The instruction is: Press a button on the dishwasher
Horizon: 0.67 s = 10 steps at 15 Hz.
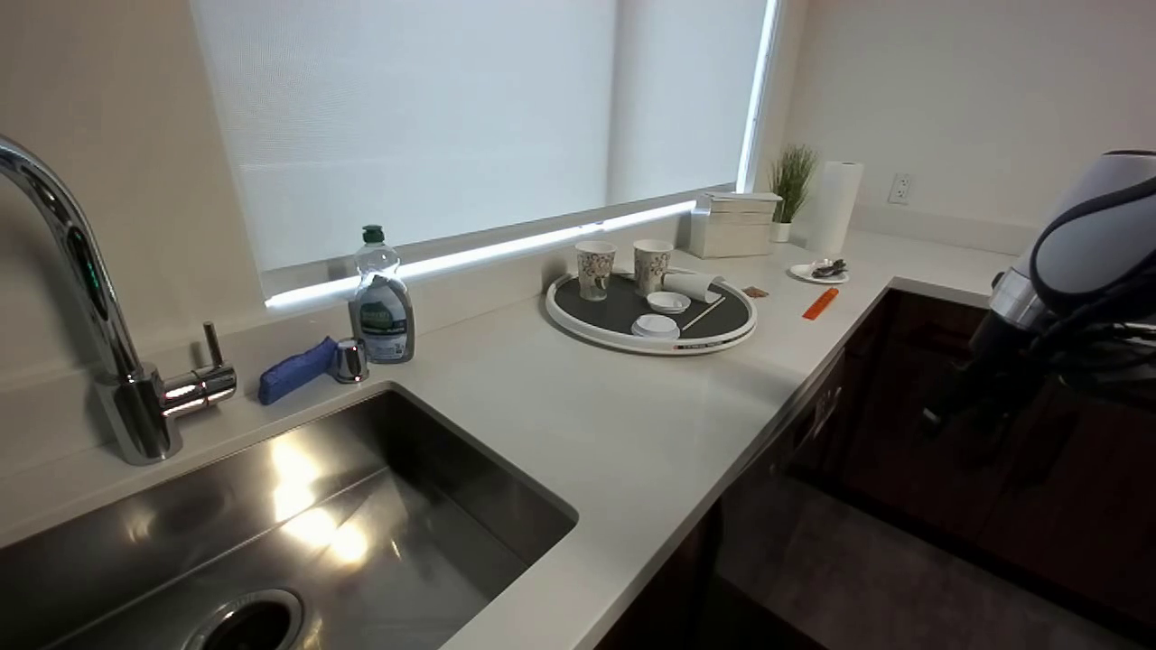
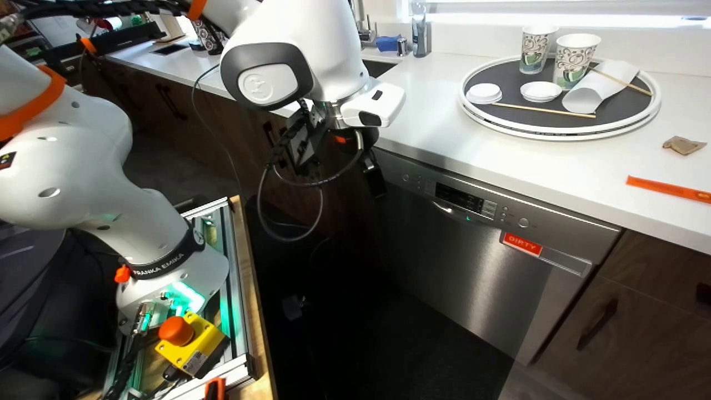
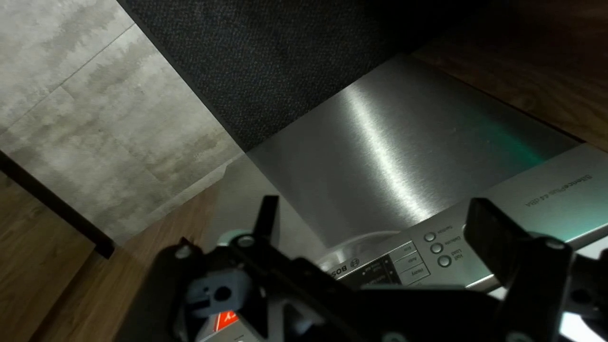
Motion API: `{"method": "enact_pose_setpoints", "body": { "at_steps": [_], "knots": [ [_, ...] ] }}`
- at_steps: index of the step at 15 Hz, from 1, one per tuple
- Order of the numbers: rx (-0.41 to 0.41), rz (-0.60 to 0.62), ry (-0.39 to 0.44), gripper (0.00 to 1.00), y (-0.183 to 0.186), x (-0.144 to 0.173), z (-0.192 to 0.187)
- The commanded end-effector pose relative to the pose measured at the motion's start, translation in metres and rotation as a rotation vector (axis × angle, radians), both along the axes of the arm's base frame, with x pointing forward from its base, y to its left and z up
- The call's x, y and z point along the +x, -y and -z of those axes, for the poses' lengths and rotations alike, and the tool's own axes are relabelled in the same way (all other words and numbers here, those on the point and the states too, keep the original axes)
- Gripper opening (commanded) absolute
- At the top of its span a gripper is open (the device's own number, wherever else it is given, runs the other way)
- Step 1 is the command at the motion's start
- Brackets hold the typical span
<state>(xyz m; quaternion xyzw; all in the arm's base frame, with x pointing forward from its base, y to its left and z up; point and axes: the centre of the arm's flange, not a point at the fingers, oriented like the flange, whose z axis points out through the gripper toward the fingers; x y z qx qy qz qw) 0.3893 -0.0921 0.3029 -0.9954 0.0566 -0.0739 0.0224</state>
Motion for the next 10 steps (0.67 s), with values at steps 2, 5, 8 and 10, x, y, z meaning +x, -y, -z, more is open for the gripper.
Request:
{"method": "enact_pose_setpoints", "body": {
  "at_steps": [2,5,8,10],
  "knots": [
    [-0.056,0.017,0.075,1.0,0.002,0.013,0.027],
    [-0.067,0.012,0.12,1.0,0.006,0.02,0.043],
    [-0.074,-0.028,0.142,1.0,0.007,0.023,0.059],
    [-0.074,-0.089,0.15,1.0,0.005,0.024,0.068]
  ]
}}
